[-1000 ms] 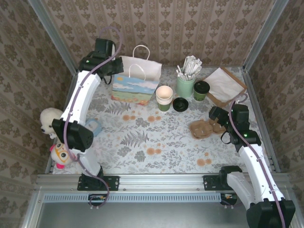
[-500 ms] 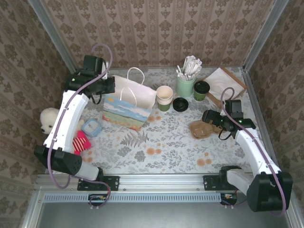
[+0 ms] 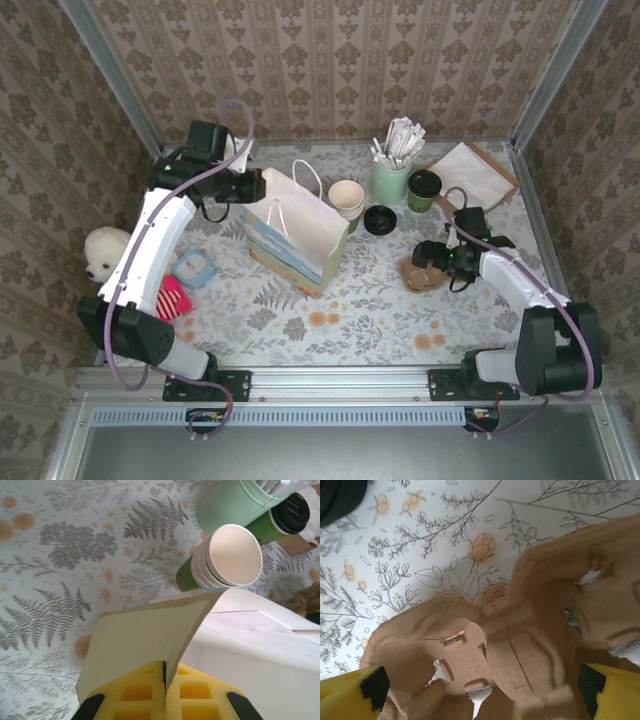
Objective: Pack the takeout coffee
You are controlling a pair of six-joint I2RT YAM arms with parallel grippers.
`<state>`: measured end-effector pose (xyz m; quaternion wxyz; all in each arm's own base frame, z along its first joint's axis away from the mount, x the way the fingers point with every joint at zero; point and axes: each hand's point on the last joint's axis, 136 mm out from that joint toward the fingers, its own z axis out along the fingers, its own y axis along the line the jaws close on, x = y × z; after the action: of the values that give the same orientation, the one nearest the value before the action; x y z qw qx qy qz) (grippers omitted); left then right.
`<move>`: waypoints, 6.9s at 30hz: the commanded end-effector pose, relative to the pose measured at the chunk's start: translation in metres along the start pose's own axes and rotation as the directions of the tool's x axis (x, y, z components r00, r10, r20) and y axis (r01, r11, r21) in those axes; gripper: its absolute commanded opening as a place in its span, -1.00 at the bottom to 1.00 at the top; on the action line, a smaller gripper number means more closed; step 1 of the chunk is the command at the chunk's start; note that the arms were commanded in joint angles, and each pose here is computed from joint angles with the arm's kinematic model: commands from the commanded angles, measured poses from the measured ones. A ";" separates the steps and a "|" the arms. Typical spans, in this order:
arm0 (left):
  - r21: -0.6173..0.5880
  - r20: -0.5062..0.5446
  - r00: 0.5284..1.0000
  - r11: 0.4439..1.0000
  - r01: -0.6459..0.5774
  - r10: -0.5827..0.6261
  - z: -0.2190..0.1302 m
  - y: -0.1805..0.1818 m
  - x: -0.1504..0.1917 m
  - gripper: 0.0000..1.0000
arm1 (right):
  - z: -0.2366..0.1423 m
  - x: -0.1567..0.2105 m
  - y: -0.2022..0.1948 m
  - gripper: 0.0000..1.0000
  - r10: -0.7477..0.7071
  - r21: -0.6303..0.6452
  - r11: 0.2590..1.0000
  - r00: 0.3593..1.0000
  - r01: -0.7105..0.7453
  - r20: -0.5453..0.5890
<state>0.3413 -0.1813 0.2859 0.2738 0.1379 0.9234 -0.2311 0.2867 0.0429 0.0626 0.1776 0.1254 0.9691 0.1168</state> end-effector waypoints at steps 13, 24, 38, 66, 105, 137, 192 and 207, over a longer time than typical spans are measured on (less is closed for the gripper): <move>-0.051 0.011 0.992 0.991 0.124 -0.124 0.006 -0.001 0.013 -0.90 | 0.008 0.019 0.004 0.69 -0.096 0.235 0.964 0.988 0.122 -0.120; -0.061 0.181 0.855 0.862 0.504 -0.487 -0.012 -0.002 0.058 -0.89 | 0.020 0.003 0.015 0.50 -0.264 0.254 0.915 0.942 0.312 -0.207; 0.039 0.253 0.963 0.995 0.089 -0.096 -0.061 -0.025 0.035 0.68 | 0.028 0.018 0.012 0.51 -0.316 0.208 0.897 0.894 0.391 -0.319; 0.408 0.353 0.760 0.642 -0.649 0.545 -0.035 -0.125 -0.001 0.43 | -0.011 0.001 0.014 -0.51 -0.349 0.224 0.906 0.933 0.360 -0.091; 0.167 0.273 0.961 0.986 -0.001 -0.045 -0.015 -0.105 -0.012 -1.00 | -0.266 -0.062 0.281 -0.64 -0.185 -0.769 0.557 0.950 0.312 0.252; 0.271 0.293 0.956 0.959 -0.087 0.004 -0.014 -0.116 -0.022 -1.00 | -0.171 -0.004 0.253 -0.63 -0.373 -0.372 0.876 0.921 0.308 -0.114; 0.481 0.320 0.930 0.814 -0.324 0.181 -0.047 -0.141 -0.045 -0.98 | -0.113 0.008 0.214 -0.71 -0.437 0.139 0.880 0.888 0.455 -0.144; 0.519 0.236 0.946 0.795 -0.315 0.221 -0.026 -0.134 -0.021 -1.00 | -0.152 0.004 0.263 -0.70 -0.400 -0.143 0.909 0.916 0.392 -0.031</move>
<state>0.3044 -0.2851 0.3599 0.3271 0.2993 0.7756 -0.4493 0.2836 0.2622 0.2472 0.1601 -0.0903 0.9762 0.1153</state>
